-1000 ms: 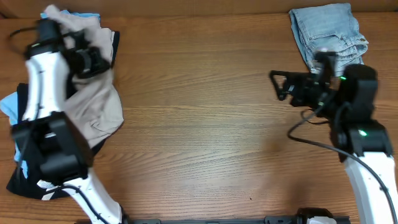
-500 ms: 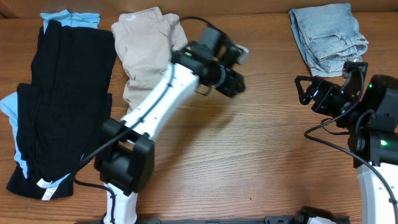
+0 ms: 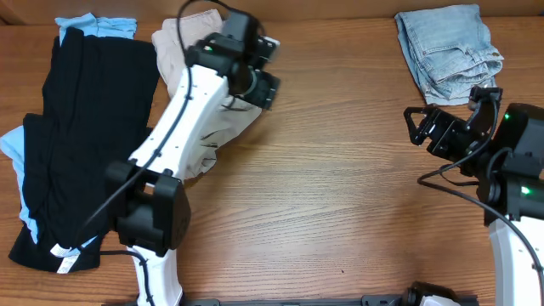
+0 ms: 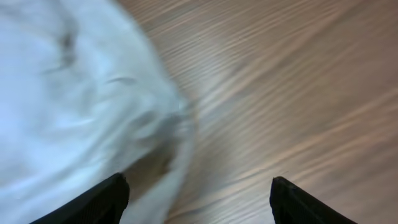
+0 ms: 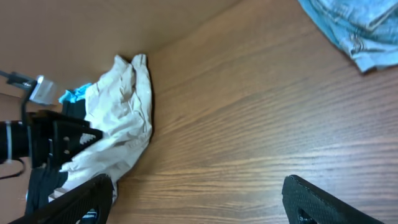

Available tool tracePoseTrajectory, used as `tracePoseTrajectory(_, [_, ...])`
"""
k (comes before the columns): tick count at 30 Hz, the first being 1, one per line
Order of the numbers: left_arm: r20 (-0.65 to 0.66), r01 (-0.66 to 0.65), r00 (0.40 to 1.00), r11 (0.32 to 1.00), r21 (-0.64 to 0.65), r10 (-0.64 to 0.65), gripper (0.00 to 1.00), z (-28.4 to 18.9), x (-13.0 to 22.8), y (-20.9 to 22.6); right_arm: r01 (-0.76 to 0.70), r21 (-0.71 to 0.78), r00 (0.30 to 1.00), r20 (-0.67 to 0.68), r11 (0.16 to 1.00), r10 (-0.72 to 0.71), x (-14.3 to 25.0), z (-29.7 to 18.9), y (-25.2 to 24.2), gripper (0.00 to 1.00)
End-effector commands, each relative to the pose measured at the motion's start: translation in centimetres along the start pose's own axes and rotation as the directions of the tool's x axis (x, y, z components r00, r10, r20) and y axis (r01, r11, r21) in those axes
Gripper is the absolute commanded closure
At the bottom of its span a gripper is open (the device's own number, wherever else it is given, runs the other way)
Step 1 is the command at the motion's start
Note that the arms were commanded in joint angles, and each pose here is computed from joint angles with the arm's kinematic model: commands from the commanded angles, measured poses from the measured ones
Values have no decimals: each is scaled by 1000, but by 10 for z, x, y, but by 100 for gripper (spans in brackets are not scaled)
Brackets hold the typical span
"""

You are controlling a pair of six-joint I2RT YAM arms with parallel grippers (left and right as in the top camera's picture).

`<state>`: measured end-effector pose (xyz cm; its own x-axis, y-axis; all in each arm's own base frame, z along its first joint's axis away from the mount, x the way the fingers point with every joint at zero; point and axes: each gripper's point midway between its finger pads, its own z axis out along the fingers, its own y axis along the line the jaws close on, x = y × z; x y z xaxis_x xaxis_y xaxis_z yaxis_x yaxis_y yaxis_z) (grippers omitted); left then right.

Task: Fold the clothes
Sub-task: 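Drag the beige shorts rightward off the stack to table center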

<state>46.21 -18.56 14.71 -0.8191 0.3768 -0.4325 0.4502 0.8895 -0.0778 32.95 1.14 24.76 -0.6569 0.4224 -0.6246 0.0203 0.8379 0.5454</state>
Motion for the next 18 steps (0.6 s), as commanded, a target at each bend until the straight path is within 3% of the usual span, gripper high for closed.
tracePoseTrajectory(1, [-48,-62,997,989,-136,56,24,-8,12,31,-9,9,1000,-24,1000,9,-3,9,-5,9])
tracePoseTrajectory(9, [-198,-140,973,986,-94,119,26,23,43,34,-36,24,997,-69,999,38,4,22,-15,9])
tracePoseTrajectory(12, [-275,-150,953,986,-77,124,34,41,61,32,-37,25,997,-71,999,38,4,23,-16,9])
tracePoseTrajectory(18, [-350,-152,929,986,-75,117,35,61,79,36,-36,24,997,-70,999,38,4,23,-16,9])
